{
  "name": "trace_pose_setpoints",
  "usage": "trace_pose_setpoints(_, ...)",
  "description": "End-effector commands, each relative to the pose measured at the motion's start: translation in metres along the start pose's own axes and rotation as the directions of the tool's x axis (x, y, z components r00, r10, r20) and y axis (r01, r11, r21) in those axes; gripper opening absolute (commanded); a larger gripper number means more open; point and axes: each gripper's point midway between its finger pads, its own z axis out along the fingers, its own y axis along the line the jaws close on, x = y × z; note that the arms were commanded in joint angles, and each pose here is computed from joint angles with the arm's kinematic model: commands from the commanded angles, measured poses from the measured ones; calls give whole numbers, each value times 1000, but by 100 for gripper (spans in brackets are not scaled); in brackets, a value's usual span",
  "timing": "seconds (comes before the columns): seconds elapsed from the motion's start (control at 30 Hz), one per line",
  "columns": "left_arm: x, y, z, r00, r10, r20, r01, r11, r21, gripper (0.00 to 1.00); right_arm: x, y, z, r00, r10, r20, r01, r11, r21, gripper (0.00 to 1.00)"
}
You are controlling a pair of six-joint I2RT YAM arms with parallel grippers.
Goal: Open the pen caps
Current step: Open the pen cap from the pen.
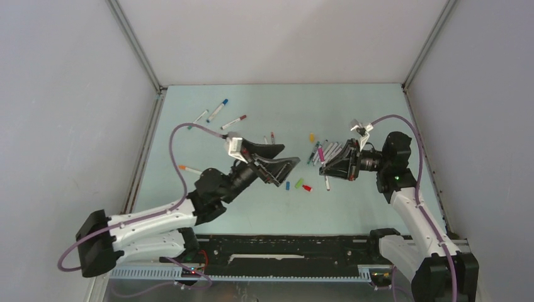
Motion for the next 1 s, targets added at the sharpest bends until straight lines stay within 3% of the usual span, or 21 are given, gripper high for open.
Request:
trace_pose_setpoints(0.0, -16, 18, -14, 996, 76, 35, -73, 994, -85, 100, 14, 11, -6, 990, -133, -46, 128, 988, -89, 0)
trace_pose_setpoints(0.57, 11, -24, 39, 992, -119, -40, 123, 984, 129, 99, 25, 3, -11, 992, -113, -49, 110, 992, -69, 0)
trace_pose_setpoints(0.97, 44, -18, 66, 984, -161, -78, 165, 985, 47, 79, 25, 3, -10, 993, -110, -50, 106, 992, -68, 0)
